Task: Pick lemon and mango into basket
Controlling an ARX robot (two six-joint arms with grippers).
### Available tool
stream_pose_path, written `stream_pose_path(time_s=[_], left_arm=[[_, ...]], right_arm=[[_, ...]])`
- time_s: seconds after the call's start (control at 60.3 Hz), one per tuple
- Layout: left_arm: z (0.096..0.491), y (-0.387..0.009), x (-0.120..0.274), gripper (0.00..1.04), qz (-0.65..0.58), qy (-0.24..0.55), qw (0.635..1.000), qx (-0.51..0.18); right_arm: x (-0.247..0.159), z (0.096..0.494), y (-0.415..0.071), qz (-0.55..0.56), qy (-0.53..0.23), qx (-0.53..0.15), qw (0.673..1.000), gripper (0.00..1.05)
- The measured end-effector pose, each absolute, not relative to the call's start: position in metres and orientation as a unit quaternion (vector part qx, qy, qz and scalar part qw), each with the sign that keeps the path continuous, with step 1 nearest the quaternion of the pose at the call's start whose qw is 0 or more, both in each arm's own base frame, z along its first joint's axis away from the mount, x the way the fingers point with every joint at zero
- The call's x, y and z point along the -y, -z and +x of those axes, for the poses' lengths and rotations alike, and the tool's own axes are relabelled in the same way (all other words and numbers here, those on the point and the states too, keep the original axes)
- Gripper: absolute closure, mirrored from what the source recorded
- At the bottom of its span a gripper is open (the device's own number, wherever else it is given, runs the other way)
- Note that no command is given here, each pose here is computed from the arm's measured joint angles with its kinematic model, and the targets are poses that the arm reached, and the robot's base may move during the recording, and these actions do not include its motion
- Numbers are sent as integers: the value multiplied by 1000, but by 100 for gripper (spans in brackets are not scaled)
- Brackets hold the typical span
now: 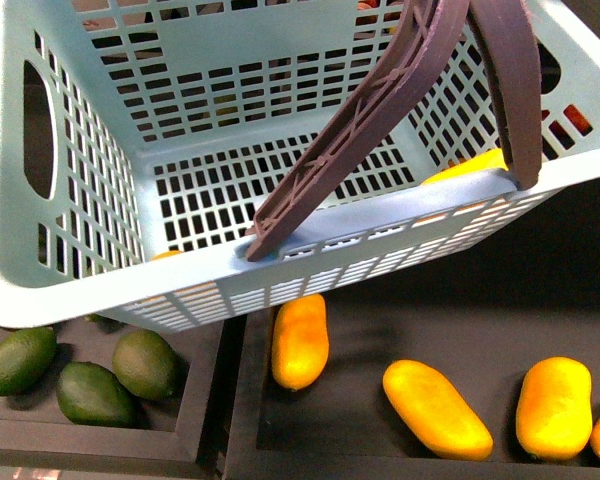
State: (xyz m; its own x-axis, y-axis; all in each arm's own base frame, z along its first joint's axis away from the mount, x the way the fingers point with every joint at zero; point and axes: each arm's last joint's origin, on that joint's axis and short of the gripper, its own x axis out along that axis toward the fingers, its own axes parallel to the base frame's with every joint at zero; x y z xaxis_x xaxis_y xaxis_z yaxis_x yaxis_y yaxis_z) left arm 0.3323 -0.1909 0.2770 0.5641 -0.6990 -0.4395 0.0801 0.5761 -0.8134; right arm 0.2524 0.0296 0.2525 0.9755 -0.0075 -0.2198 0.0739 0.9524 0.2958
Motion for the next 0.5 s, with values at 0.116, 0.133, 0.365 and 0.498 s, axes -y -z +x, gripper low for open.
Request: stream_pose_path(time_s=[0.116,0.133,0.365,0.498], left_arm=[[332,-277,192,100,-389,249,792,-399],[331,-277,192,100,-389,251,791,-400],[332,-277,192,100,-390,246,793,-398],[332,-277,192,100,-390,246,794,-397]], right_arm=[[-24,238,-243,76,1,-21,997,29],[-23,235,-240,67,-1,-13,998,33],[-13,197,-210,11,-1,-5,1000,78],[-3,183,-199,6,-5,-5,1000,101]])
